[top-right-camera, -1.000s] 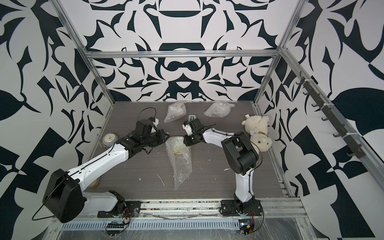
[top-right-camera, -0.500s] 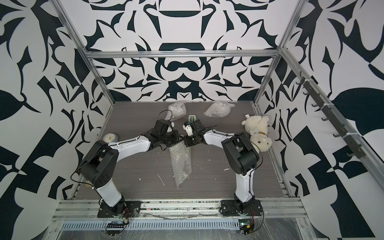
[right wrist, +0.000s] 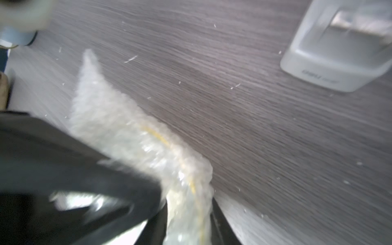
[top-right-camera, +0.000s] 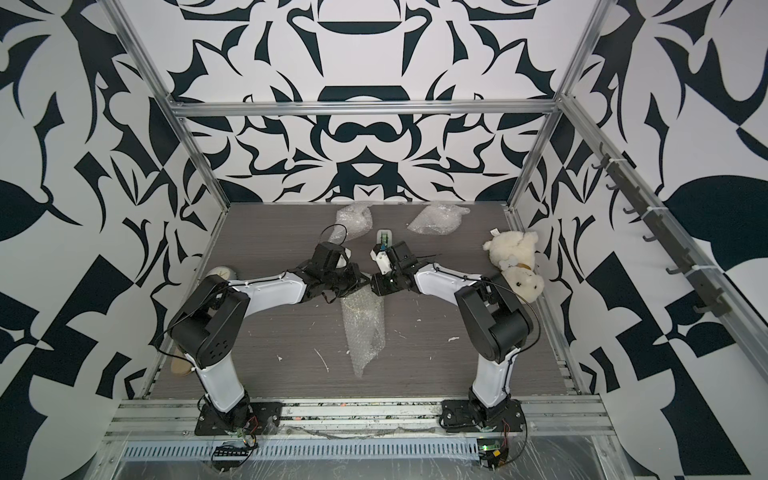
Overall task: Wrap bowls in bubble wrap
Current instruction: Wrap the bowl in bubble wrap.
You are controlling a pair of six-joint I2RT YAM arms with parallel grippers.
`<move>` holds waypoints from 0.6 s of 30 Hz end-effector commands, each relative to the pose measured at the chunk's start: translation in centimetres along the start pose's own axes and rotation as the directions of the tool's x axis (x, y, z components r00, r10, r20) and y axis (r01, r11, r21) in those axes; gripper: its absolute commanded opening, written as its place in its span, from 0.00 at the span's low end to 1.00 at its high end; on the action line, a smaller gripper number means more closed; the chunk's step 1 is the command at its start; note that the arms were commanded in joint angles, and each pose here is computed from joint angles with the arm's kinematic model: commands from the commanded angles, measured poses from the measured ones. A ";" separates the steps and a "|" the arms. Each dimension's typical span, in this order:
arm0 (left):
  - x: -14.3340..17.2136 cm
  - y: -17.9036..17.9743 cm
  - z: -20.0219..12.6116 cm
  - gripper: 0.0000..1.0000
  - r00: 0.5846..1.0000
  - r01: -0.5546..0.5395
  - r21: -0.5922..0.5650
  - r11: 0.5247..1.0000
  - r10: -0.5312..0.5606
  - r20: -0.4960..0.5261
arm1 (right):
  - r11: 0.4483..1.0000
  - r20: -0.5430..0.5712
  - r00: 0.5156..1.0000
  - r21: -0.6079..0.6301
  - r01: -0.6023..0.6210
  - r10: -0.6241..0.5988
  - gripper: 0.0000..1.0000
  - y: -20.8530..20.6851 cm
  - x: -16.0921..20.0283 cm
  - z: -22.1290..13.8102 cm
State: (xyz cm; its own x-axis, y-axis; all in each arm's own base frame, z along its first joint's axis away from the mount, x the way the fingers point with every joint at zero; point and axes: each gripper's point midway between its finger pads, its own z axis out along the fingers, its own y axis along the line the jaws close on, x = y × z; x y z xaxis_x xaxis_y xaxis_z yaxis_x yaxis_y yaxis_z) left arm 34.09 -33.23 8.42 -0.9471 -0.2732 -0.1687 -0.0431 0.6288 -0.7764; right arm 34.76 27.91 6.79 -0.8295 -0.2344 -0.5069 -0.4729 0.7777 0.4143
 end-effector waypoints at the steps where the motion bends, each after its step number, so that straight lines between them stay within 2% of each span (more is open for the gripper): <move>1: 0.3 0.0 0.0 0.07 1.000 -0.018 0.002 1.000 0.018 -0.006 | 0.998 0.062 0.998 -0.049 0.034 -0.031 0.37 1.9 -1.6 -2.0; 8: 0.3 0.3 0.4 0.07 1.000 -0.014 -0.005 1.000 0.014 -0.013 | 1.000 0.115 0.993 0.014 0.023 -0.025 0.37 0.9 -1.9 -5.6; 11: 0.3 0.2 0.5 0.07 1.000 -0.014 -0.004 1.000 0.014 -0.014 | 0.998 0.133 0.990 -0.040 0.044 -0.038 0.36 2.5 -1.8 -6.7; 14: 0.2 0.2 0.6 0.07 1.000 -0.015 -0.003 1.000 0.015 -0.013 | 0.992 0.132 0.991 -0.114 0.052 -0.037 0.33 3.9 -1.5 -6.5; 18: 0.0 -0.1 0.7 0.09 1.000 -0.016 -0.001 1.000 0.016 -0.013 | 0.990 0.069 0.997 -0.130 0.051 -0.042 0.29 4.4 -0.5 -4.7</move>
State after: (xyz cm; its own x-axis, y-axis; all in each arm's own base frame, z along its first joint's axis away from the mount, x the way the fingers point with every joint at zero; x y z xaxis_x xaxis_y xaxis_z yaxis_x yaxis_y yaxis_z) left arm 34.10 -33.41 8.40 -0.9480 -0.2695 -0.1692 -0.0396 0.6277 -0.7775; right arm 32.48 27.47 13.13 -0.7754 -0.1987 -0.5994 -0.5336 0.7137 0.4537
